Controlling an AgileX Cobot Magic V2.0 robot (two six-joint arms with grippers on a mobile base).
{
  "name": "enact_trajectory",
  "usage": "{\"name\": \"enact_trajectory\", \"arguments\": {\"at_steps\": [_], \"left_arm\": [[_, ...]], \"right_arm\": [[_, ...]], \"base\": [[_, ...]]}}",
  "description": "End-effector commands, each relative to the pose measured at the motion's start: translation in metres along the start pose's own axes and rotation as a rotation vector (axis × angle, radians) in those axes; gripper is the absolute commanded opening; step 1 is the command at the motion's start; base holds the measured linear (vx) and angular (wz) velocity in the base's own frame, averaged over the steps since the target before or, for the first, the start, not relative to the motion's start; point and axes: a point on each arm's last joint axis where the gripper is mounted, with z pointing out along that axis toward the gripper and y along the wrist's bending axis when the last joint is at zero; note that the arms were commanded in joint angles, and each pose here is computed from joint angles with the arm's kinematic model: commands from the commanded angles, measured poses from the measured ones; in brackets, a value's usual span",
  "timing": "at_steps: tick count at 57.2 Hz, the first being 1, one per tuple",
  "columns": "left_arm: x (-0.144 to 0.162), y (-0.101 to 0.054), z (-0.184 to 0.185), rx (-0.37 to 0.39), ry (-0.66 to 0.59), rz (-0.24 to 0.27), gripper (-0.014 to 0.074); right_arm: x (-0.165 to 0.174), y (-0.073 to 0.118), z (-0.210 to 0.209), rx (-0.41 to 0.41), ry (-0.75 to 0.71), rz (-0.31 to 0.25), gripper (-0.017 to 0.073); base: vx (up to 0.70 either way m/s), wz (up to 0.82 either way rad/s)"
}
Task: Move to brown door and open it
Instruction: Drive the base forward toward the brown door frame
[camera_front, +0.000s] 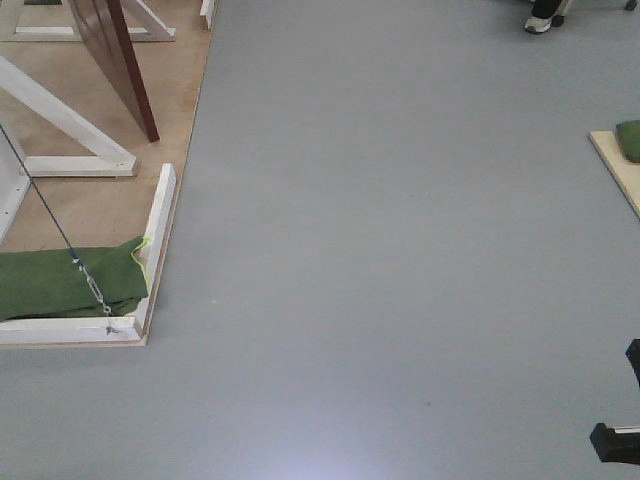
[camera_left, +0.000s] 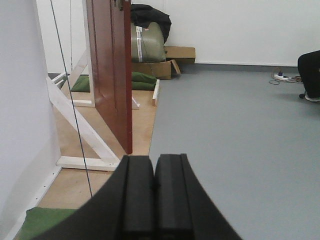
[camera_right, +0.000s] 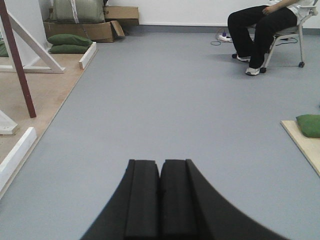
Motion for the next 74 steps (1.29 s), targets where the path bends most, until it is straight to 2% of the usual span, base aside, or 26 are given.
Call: {"name": "enact_trajectory", "arguments": {"at_steps": [1, 74], "left_arm": [[-0.0137, -0.0015, -0.0026, 0.012, -0.11, -0.001, -0.0003], [-0.0137, -0.0015, -0.0026, 0.012, -0.11, -0.001, -0.0003]], "right_arm": [[-0.0062, -0.0006, -0.0008, 0.009, -0.089, -0.012, 0.0], [-0.0062, -0.0006, -0.0008, 0.009, -0.089, -0.012, 0.0]], "base": [[0.44, 0.05], [0.48, 0.03]]}}
